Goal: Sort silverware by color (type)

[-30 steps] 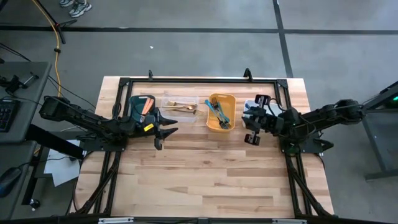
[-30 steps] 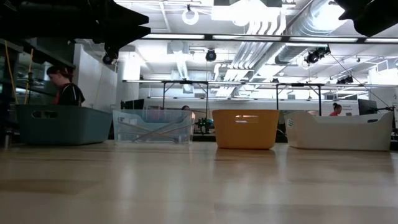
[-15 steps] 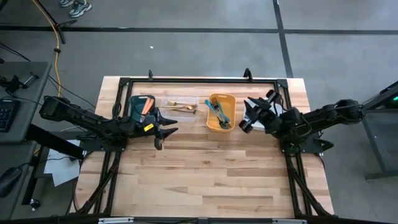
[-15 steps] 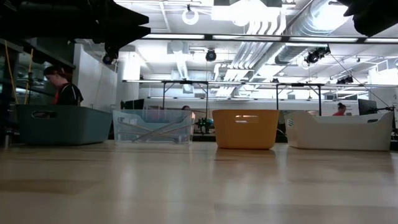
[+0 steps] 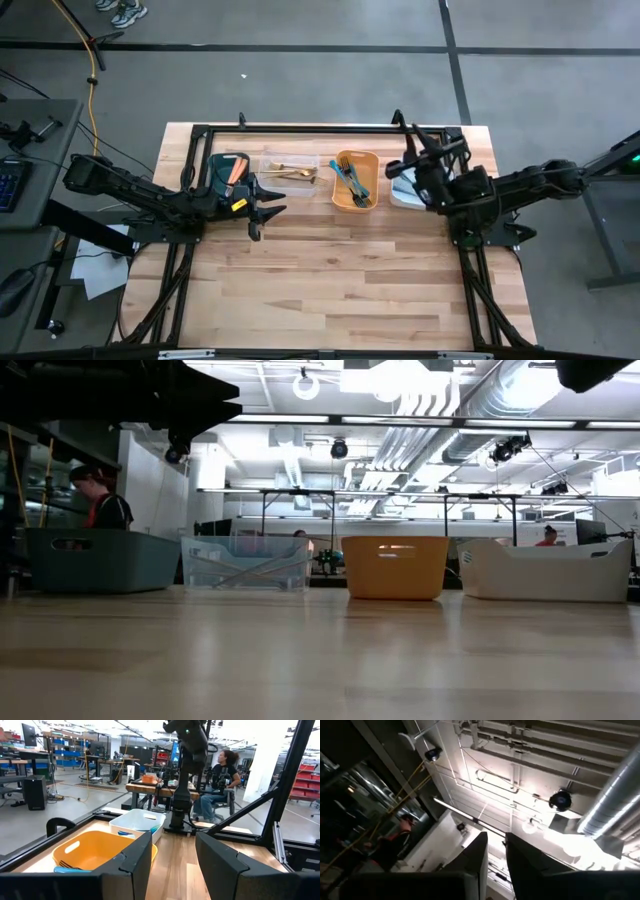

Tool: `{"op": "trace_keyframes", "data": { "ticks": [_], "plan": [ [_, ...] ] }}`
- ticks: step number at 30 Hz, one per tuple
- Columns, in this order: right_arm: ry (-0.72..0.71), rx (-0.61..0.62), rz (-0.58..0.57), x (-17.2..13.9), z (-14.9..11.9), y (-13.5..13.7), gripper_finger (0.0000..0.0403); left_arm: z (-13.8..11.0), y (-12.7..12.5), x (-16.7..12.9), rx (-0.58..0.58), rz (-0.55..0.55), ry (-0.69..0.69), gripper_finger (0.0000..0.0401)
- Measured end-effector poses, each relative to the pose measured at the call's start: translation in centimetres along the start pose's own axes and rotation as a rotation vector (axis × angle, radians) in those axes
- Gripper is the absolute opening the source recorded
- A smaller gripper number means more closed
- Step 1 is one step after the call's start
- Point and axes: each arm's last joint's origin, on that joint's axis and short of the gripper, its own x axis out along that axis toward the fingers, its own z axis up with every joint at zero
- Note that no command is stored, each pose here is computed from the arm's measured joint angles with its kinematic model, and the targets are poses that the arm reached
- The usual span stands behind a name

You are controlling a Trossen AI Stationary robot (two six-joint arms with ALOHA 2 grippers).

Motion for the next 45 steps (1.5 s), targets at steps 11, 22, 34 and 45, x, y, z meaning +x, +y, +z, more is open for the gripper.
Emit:
{"op": "trace_keyframes", "data": {
  "ticks": [11,22,34,45],
  "plan": [
    [0.136,0.039,-0.008,0.4,0.0,-0.1,0.0062,0.0,0.0,0.0,0.000,0.000,0.000,0.0145],
    [0.504,0.134,0.517,-2.8,-4.4,6.8,0.0061,0.0,0.0,0.0,0.000,0.000,0.000,0.0145],
    [0.598,0.650,1.040,-3.2,-7.7,4.3,0.0061,-0.1,0.0,0.0,0.004,0.001,0.014,0.0145],
    [0.389,0.903,1.305,-3.3,-6.2,8.0,0.0061,-0.1,0.0,0.0,0.004,0.001,0.015,0.0145]
  ]
}}
